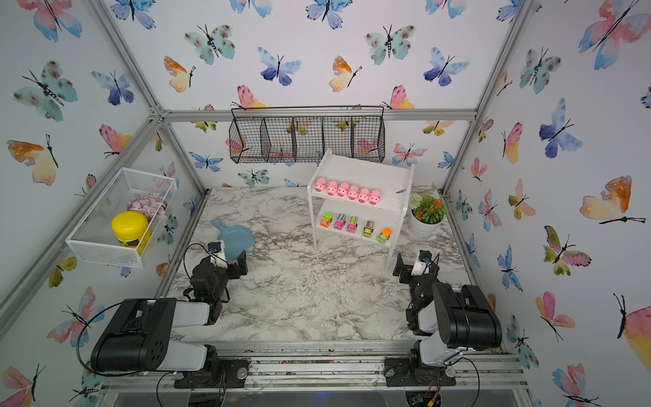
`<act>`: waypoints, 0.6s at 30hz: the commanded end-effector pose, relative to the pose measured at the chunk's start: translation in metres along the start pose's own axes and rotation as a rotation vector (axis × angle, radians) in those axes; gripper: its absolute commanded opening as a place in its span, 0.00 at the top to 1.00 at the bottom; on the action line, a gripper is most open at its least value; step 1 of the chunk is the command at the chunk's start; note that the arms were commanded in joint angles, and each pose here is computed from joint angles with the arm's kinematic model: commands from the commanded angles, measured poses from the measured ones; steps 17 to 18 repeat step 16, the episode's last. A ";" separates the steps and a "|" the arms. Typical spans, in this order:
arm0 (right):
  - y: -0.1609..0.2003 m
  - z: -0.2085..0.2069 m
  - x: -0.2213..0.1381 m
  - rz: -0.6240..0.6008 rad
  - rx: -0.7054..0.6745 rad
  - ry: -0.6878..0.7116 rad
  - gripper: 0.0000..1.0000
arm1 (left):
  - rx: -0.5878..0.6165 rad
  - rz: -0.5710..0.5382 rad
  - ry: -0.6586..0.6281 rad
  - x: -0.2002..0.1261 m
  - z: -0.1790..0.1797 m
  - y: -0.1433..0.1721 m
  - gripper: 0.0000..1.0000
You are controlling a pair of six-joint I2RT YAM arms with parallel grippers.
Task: Organize plastic toys on shelves
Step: Reset both arms
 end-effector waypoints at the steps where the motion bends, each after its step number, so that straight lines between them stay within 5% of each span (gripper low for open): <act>1: -0.018 0.001 -0.004 -0.136 0.037 0.016 0.00 | 0.003 -0.047 0.003 0.000 0.002 -0.009 0.02; 18: -0.018 0.001 -0.004 -0.127 0.038 0.017 0.00 | 0.005 -0.047 0.001 0.001 0.002 -0.010 0.01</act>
Point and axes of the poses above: each gripper's point midway between its finger pads, its own x axis out along the fingers, its own z axis along the line the jaws close on, y = z × x, the point moved 9 cm from there along -x, back along the fingers, and after that the axes turned 14 degrees about x, right-handed, at the moved point
